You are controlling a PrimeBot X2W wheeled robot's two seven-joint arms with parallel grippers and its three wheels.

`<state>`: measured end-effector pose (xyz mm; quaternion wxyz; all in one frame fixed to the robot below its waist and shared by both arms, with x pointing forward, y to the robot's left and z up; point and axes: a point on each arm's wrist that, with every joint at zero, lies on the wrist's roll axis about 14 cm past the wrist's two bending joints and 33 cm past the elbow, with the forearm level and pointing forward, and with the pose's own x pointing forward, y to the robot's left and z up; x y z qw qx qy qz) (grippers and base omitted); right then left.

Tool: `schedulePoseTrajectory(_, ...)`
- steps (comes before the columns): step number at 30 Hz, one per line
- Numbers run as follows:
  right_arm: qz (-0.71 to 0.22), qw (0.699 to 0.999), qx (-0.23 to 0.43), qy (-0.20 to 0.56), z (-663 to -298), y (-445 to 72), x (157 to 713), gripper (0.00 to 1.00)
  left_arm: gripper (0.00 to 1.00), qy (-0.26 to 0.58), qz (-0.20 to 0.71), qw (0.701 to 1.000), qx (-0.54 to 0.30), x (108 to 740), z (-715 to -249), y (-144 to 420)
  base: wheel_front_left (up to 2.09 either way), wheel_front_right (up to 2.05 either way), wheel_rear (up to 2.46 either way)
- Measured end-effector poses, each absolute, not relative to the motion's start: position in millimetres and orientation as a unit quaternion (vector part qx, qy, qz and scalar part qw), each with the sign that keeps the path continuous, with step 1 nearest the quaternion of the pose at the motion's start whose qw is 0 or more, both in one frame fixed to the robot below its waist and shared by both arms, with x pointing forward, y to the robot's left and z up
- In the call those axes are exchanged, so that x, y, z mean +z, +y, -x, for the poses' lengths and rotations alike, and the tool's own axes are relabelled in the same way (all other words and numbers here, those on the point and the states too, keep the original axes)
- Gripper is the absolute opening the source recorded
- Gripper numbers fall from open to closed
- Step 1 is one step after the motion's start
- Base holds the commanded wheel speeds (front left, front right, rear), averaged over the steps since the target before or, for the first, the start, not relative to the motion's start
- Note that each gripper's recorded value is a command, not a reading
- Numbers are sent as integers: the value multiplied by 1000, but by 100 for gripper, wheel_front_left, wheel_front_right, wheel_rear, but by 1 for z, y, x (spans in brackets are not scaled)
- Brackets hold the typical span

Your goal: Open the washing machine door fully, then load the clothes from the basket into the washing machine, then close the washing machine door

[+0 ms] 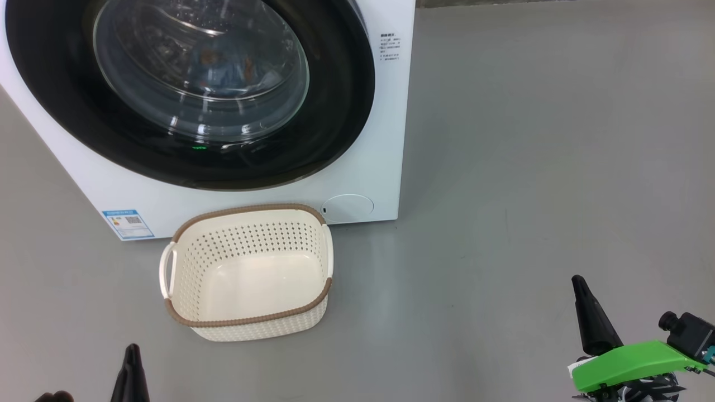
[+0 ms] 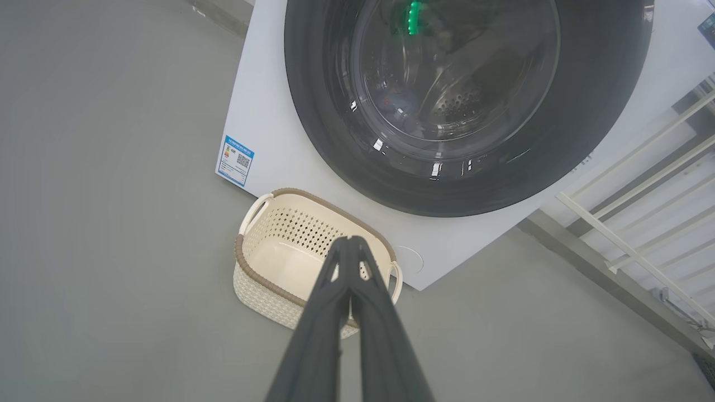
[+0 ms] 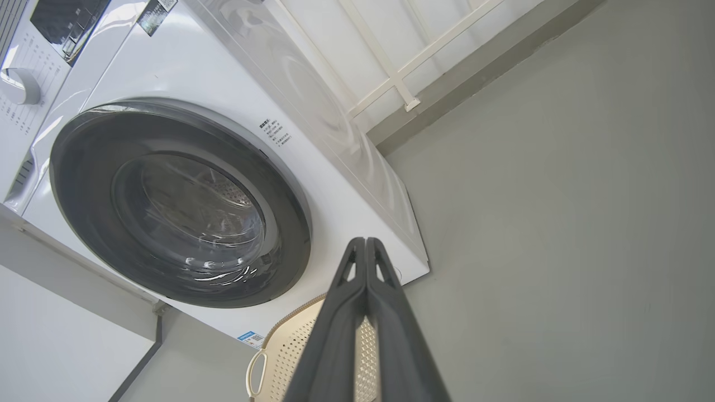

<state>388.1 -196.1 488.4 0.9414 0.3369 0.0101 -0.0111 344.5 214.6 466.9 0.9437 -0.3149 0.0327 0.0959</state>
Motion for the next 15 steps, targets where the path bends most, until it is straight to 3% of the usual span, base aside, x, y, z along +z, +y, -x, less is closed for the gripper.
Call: schedulePoseTrajectory(15,-412,911,-24,16,-387,-201,486,0,0,39,400,912,88,465,-350,210,0,0,0)
